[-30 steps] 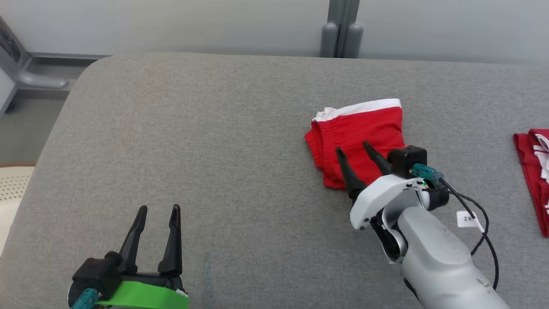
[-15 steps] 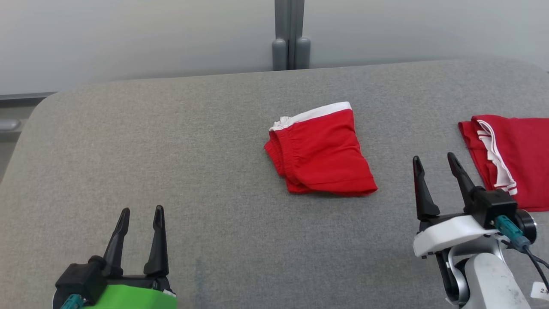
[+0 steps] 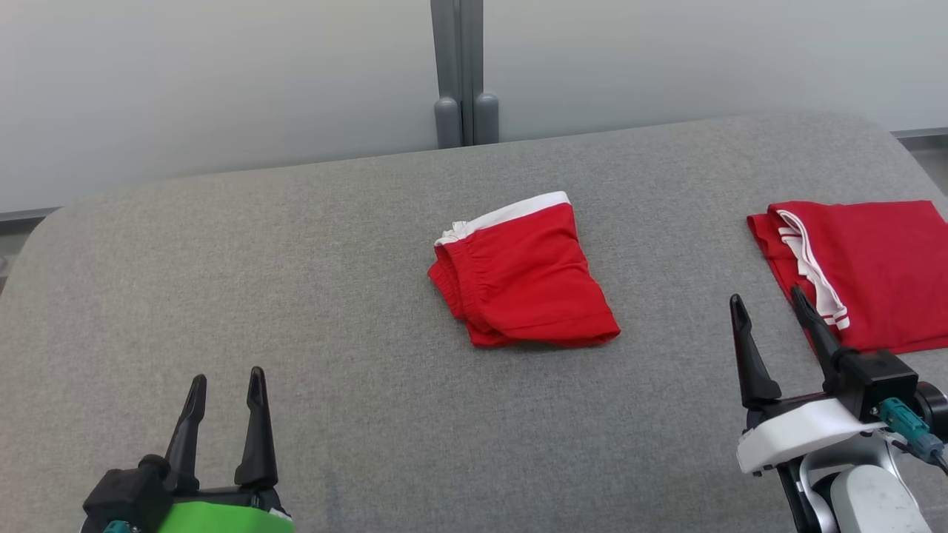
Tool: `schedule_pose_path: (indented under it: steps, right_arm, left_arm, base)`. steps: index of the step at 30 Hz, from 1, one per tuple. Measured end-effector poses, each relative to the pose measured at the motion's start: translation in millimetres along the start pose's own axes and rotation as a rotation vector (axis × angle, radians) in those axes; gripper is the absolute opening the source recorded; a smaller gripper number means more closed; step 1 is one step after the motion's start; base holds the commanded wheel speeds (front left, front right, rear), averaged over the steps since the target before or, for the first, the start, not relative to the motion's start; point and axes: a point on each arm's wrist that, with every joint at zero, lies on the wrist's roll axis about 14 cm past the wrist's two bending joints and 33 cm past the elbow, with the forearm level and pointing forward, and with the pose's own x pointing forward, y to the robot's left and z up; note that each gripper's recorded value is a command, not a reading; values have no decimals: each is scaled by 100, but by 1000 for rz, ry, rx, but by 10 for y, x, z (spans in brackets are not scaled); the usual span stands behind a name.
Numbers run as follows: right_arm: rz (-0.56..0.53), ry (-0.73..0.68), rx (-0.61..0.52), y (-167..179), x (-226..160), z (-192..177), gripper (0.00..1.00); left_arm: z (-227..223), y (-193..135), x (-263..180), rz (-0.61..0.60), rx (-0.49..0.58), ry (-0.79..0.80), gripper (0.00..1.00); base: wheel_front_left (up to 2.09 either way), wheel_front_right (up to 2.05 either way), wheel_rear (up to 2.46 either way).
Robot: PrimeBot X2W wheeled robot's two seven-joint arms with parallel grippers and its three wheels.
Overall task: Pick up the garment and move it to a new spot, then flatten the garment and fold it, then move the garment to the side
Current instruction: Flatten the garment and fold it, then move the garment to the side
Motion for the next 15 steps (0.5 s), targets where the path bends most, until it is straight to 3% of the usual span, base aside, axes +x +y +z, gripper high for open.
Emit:
schedule_pose_path:
  steps: [15]
  right_arm:
    - [30,23,37,99,-40,-67,100]
  left_arm:
    - [-103,122,-130,41,12,35,100]
  base:
    - [0,0,0]
